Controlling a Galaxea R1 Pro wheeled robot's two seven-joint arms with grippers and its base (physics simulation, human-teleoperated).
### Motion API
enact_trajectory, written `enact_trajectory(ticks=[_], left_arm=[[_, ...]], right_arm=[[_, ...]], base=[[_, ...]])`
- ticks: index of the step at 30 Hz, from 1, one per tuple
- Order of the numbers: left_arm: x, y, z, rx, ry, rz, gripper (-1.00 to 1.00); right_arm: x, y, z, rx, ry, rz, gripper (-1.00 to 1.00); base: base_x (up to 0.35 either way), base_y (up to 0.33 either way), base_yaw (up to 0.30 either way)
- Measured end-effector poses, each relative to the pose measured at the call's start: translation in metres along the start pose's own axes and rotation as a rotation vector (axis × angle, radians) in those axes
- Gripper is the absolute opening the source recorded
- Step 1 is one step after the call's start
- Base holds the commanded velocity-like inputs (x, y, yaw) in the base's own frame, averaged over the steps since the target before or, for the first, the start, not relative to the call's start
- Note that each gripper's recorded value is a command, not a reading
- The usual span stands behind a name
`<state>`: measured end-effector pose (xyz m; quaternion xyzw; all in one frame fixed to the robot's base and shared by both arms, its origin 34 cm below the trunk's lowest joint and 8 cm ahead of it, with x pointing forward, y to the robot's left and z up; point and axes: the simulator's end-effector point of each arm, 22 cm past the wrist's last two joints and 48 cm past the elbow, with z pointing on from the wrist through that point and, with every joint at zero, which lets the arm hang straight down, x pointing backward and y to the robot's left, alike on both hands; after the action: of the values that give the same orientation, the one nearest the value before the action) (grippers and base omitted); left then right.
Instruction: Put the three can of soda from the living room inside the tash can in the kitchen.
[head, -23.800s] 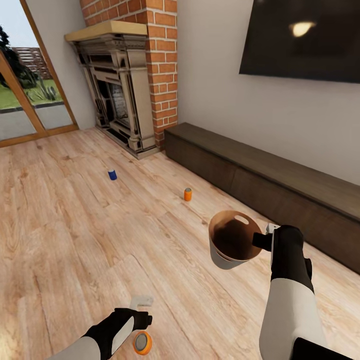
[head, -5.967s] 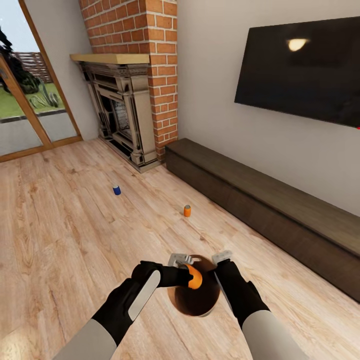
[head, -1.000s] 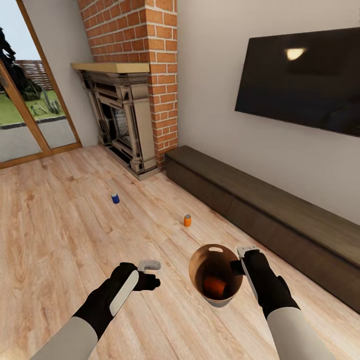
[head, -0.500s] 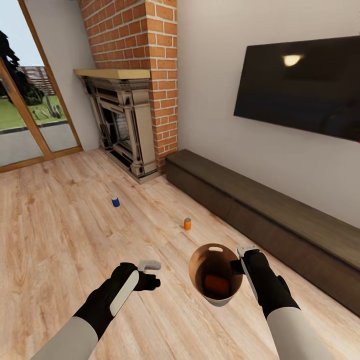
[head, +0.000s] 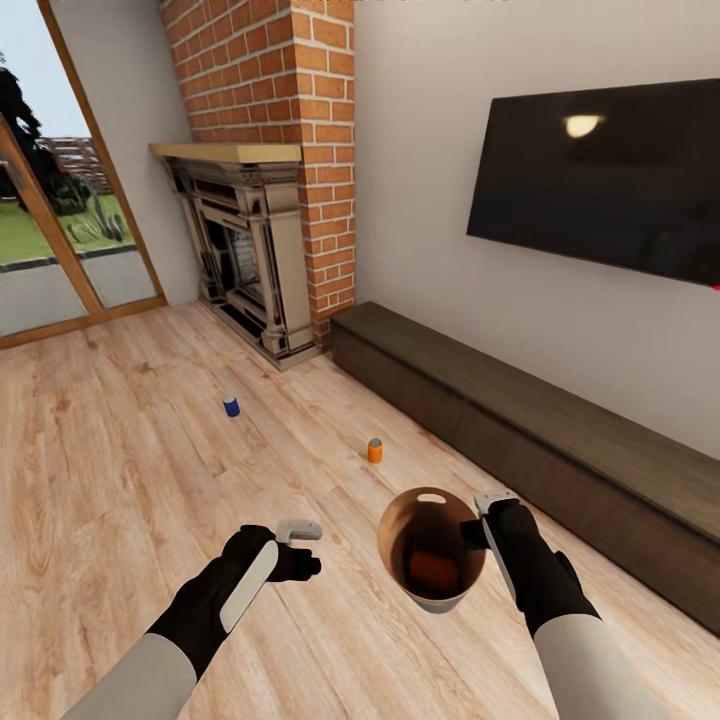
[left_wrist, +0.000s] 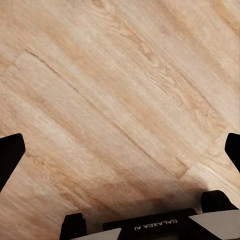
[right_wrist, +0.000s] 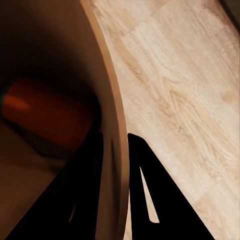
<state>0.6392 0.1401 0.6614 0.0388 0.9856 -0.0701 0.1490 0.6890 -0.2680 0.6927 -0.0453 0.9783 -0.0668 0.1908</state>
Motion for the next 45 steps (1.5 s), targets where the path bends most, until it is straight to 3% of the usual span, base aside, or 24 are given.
enact_trajectory(ticks=[38,45], left_arm=[[-0.019,-0.001,-0.024,-0.005,-0.061,0.001,1.0],[-0.026,0.0,-0.029,-0.005,-0.092,-0.006,1.0]], right_arm=[[-0.02,-0.003,-0.026,0.004,-0.06,0.006,-1.0],[0.005,-0.002,-0.021,0.004,-0.033,0.004,-1.0]], base=[[0.0,0.0,0.0],[0.0,0.0,0.0]])
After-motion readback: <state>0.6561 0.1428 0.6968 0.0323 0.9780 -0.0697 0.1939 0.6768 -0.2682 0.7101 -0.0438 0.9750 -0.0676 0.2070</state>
